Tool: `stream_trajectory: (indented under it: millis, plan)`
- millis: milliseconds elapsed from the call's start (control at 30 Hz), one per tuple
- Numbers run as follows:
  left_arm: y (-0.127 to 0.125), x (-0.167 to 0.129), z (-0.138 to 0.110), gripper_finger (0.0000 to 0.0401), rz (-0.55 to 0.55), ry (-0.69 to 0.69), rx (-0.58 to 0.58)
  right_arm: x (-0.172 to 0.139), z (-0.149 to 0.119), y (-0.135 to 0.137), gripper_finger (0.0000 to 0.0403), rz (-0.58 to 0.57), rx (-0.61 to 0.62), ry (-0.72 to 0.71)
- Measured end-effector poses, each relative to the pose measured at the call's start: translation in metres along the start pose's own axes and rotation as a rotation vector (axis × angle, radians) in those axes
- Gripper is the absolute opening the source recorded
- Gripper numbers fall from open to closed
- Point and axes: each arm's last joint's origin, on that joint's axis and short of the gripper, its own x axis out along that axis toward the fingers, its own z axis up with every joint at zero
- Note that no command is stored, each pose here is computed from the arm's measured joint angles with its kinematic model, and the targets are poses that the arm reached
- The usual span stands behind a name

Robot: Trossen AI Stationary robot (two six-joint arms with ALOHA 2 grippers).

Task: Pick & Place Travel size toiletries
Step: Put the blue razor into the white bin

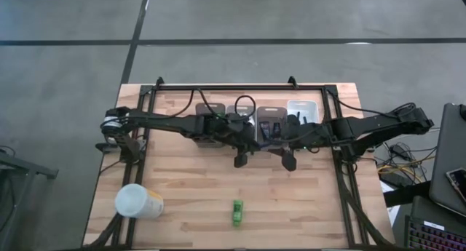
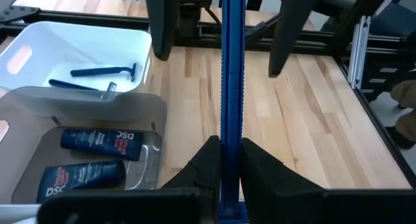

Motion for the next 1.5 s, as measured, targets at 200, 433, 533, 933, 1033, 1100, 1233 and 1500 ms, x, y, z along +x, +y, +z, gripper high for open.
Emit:
stream_trajectory:
  millis: [200, 433, 533, 933, 1033, 1100, 1233, 1500]
  plan:
    - [0.0001, 0.0000, -0.0008, 0.0039, 0.000, 0.007, -0.002, 0.0004, 0.0000, -0.0001, 0.0229, -0.001, 0.016, 0.000]
    - [-0.0004, 0.0002, -0.0011, 0.0039, -0.018, 0.011, -0.003, 0.0005, 0.0005, 0.0002, 0.0181, 0.002, 0.028, -0.007]
    - [-0.0003, 0.0009, -0.0017, 0.0039, -0.018, 0.013, -0.003, 0.0005, 0.0010, 0.0004, 0.0163, 0.005, 0.030, -0.013]
    - [-0.0003, 0.0010, -0.0019, 0.0039, -0.018, 0.014, -0.001, 0.0005, 0.0020, 0.0014, 0.0107, 0.031, 0.061, -0.016]
    - [-0.0003, 0.0011, -0.0021, 0.0039, -0.018, 0.015, 0.001, 0.0005, 0.0019, 0.0015, 0.0088, 0.034, 0.065, -0.014]
    - [-0.0003, 0.0011, -0.0020, 0.0039, -0.018, 0.015, 0.001, 0.0005, 0.0019, 0.0015, 0.0072, 0.035, 0.066, -0.014]
    - [-0.0003, 0.0011, -0.0020, 0.0039, -0.018, 0.014, 0.007, 0.0003, 0.0019, 0.0020, 0.0041, 0.043, 0.067, -0.013]
    - [-0.0002, 0.0012, -0.0017, 0.0049, -0.017, 0.009, 0.000, 0.0002, 0.0016, 0.0023, 0.0034, 0.055, 0.107, -0.005]
